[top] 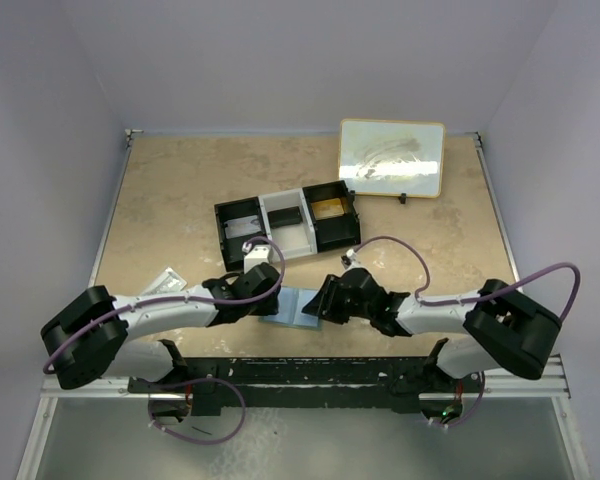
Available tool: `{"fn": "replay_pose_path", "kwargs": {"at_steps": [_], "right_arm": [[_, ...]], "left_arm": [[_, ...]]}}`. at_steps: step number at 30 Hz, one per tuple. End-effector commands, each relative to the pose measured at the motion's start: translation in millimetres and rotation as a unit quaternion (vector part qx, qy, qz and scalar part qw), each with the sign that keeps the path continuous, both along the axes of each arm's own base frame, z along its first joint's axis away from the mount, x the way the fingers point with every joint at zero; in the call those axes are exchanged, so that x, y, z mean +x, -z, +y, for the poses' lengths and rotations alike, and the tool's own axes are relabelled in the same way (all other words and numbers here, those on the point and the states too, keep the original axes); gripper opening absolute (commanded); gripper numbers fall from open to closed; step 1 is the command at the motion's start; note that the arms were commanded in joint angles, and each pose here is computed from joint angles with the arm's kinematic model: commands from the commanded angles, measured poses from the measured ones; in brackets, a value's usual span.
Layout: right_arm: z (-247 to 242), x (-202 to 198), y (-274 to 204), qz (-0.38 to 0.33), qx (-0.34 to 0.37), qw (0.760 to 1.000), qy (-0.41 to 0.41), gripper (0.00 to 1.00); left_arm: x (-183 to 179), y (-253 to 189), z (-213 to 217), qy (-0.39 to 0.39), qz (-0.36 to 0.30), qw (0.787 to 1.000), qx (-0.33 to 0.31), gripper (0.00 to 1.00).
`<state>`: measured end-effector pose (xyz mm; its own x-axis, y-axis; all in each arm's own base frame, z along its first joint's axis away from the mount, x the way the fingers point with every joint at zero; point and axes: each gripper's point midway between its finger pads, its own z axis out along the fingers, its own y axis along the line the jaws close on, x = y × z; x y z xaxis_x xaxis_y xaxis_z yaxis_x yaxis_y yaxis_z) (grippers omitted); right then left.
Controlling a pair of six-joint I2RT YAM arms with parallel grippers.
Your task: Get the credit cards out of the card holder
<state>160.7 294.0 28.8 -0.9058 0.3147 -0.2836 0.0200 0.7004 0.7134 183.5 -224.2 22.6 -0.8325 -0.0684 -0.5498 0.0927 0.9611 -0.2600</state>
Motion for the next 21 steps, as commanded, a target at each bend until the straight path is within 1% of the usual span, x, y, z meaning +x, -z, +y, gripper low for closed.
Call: {"fn": "replay_pose_path", "kwargs": {"at_steps": [1, 4, 5, 6, 7, 8, 12, 14, 15, 17, 21], "right_arm": [[3, -4, 9, 0.008, 0.024, 1.000, -0.001, 0.40], [9, -5, 8, 0.009, 0.037, 0.999, -0.007, 0.29], [11, -4, 7, 0.008, 0.042, 0.999, -0.010, 0.28], [13, -4, 4, 0.005, 0.050, 0.999, -0.013, 0.24], [16, -4, 2, 0.003, 0.057, 0.998, -0.017, 0.18], [18, -4, 0, 0.000, 0.063, 0.998, -0.019, 0.15], [26, -1, -10, -0.017, 0.078, 0.996, -0.034, 0.09], [27, 1, -11, -0.021, 0.076, 0.996, -0.035, 0.04], [27, 1, -10, -0.018, 0.072, 0.997, -0.035, 0.02], [27, 0, -6, -0.013, 0.065, 0.997, -0.035, 0.02], [25, -3, 2, 0.002, 0.060, 0.998, -0.034, 0.06]], "left_arm": [[-1, -13, -34, 0.013, 0.002, 0.996, -0.086, 0.38], [2, -20, -39, 0.010, -0.006, 0.995, -0.098, 0.35], [3, -22, -40, 0.009, -0.008, 0.995, -0.099, 0.33], [3, -23, -40, 0.009, -0.010, 0.995, -0.101, 0.31], [3, -25, -40, 0.009, -0.011, 0.995, -0.103, 0.30], [3, -27, -41, 0.009, -0.013, 0.994, -0.107, 0.28], [2, -33, -42, 0.012, -0.014, 0.993, -0.117, 0.24], [0, -31, -41, 0.013, -0.013, 0.993, -0.113, 0.24], [0, -31, -41, 0.015, -0.011, 0.993, -0.113, 0.24], [-1, -31, -44, 0.019, -0.010, 0.993, -0.119, 0.23], [-3, -33, -54, 0.028, -0.005, 0.989, -0.142, 0.25]]}}
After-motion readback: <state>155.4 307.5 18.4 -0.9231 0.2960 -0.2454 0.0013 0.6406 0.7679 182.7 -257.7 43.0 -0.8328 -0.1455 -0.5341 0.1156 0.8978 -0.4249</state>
